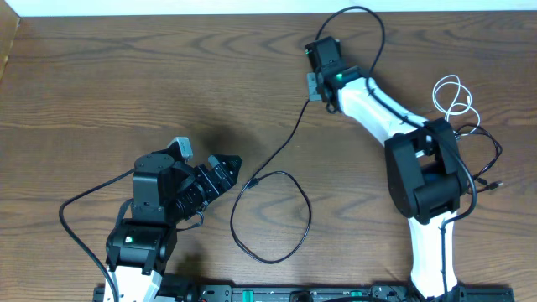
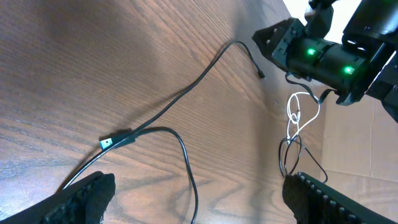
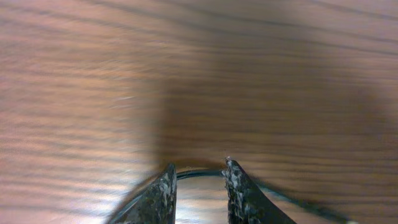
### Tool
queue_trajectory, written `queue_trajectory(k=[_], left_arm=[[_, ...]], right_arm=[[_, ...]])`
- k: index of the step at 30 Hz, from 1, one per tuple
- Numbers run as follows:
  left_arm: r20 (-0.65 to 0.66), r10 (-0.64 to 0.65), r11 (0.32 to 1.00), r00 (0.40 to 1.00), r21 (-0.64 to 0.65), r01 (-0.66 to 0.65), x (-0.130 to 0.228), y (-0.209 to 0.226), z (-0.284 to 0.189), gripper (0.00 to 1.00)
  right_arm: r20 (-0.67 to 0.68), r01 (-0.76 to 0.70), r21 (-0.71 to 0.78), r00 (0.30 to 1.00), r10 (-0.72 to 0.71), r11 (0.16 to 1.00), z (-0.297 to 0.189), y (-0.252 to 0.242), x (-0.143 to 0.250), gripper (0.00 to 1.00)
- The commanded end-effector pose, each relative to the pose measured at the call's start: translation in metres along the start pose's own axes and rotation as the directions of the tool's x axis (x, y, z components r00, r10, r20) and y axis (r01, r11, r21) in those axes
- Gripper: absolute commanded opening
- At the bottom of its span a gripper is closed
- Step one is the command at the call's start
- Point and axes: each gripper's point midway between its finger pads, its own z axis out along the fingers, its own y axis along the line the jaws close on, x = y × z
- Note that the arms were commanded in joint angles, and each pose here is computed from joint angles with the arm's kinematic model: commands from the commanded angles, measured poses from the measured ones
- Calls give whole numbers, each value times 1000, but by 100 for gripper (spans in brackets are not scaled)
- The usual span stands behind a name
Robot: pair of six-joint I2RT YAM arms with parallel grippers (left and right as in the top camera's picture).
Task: Untangle cables
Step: 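Pull the black cable up and right with the right gripper, then lower the right gripper toward the black cable at center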
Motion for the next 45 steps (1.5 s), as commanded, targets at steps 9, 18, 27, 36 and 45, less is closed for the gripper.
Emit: queue_trajectory(k=[9, 18, 27, 36, 45], left_arm=[[23, 27, 1000, 999, 6, -27, -6, -5, -4, 92], [23, 27, 1000, 999, 6, -27, -6, -5, -4, 92], [23, 27, 1000, 999, 6, -27, -6, -5, -4, 92], [23, 27, 1000, 999, 5, -27, -6, -5, -4, 92], [23, 27, 1000, 999, 6, -27, -6, -5, -4, 92]], right_arm=[[-47, -60, 94, 997, 65, 994, 18, -61, 21, 12], [-166, -86, 54, 982, 94, 995, 32, -68, 70, 9], [-447, -121, -134, 893, 49, 984, 16, -25, 154, 3], [-696, -121, -187, 717, -44, 975, -29, 5, 237, 13], [-788, -89, -278, 591, -174, 956, -74, 46, 277, 16]])
